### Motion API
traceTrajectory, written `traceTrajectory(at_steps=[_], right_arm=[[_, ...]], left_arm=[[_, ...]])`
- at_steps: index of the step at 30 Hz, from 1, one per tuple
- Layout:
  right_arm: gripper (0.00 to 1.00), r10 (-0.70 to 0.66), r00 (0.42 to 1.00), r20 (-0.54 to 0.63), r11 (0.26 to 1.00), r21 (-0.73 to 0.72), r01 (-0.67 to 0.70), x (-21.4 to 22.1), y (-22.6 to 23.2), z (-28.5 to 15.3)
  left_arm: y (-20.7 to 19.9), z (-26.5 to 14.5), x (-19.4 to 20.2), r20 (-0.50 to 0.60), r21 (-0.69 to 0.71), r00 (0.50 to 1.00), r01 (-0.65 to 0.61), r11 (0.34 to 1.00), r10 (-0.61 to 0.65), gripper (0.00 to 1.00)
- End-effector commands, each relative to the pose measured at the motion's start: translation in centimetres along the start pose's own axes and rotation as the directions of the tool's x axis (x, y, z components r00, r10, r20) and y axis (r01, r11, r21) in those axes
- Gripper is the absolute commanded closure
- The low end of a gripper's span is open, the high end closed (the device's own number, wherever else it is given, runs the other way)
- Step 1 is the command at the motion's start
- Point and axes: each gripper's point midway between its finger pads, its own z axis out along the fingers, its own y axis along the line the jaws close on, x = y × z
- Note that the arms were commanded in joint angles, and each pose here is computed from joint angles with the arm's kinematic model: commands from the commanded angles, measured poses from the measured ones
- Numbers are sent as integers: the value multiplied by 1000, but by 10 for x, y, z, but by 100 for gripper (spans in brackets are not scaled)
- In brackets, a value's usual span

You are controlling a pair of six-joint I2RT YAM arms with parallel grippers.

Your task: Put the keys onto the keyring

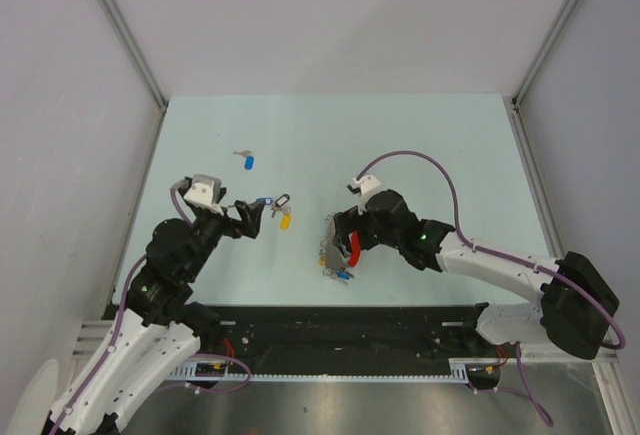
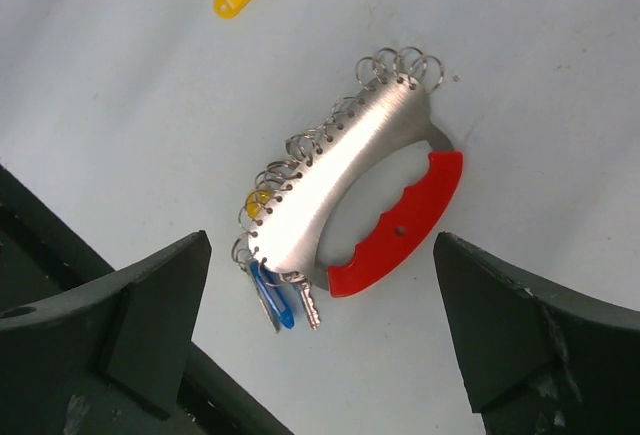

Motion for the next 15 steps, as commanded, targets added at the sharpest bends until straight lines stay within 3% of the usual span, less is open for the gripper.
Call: traceTrajectory(at_steps=[1,5,15], right_arm=[[0,28,999,-40,994,103,-24,8,-17,4],[2,7,988,-151,983,185,21,26,-25,9],[16,-7,962,-272,970,231,73,40,-23,24]], left_arm=[[3,-2,-4,19,-16,1000,20,1000,-19,0],[3,-2,-4,17,-16,1000,19,1000,-19,0],[4,-3,-6,22,-19,1000,21,1000,-20,0]])
